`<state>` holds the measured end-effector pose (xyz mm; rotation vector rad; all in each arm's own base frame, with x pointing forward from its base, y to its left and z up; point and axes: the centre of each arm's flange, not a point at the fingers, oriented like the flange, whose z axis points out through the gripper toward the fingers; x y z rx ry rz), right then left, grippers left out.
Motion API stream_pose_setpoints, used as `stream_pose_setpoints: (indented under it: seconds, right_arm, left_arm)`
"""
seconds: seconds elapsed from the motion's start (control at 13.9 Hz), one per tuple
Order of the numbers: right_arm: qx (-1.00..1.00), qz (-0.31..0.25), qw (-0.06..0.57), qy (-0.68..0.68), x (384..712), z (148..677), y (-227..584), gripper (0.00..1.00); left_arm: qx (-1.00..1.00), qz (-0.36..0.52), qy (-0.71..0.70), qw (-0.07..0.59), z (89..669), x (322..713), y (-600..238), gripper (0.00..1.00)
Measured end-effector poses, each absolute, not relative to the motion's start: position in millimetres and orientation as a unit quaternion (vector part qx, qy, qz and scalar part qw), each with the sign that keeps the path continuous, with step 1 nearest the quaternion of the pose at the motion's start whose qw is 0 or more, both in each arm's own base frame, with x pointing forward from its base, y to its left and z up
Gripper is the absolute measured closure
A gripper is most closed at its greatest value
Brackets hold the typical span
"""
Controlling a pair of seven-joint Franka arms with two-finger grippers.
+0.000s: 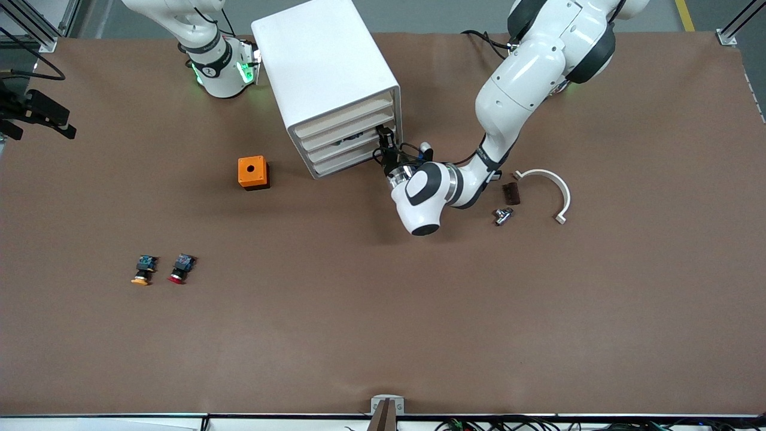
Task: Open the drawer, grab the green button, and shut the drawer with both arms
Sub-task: 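Grasp the drawer handle with the left gripper and pull it open, then reach the right gripper into the open drawer while the left gripper releases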
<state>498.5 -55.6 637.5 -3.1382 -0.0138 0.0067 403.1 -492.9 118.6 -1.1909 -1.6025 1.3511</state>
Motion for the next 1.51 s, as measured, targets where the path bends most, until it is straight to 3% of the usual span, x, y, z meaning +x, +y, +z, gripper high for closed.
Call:
stream_pose_setpoints:
  seconds: [0.36,0.94,1.51]
  right_arm:
    - [-1.000,0.001,0.006,-0.006,498.9,637.6,-53.2,0.00]
    - [-1.000,-0.003,0.007,-0.007,502.2,643.0,-51.5,0.00]
    - [-0.996,0.082,0.005,-0.018,560.5,543.2,-42.5,0.00]
  left_arm:
    - [-0.447,0.528,-0.631,0.350,117.7,415.9,-483.2,0.90]
    - [-0.374,0.567,-0.679,0.277,117.7,496.2,-416.5,0.89]
    - [-0.341,0.577,-0.705,0.229,119.6,529.8,-392.8,0.85]
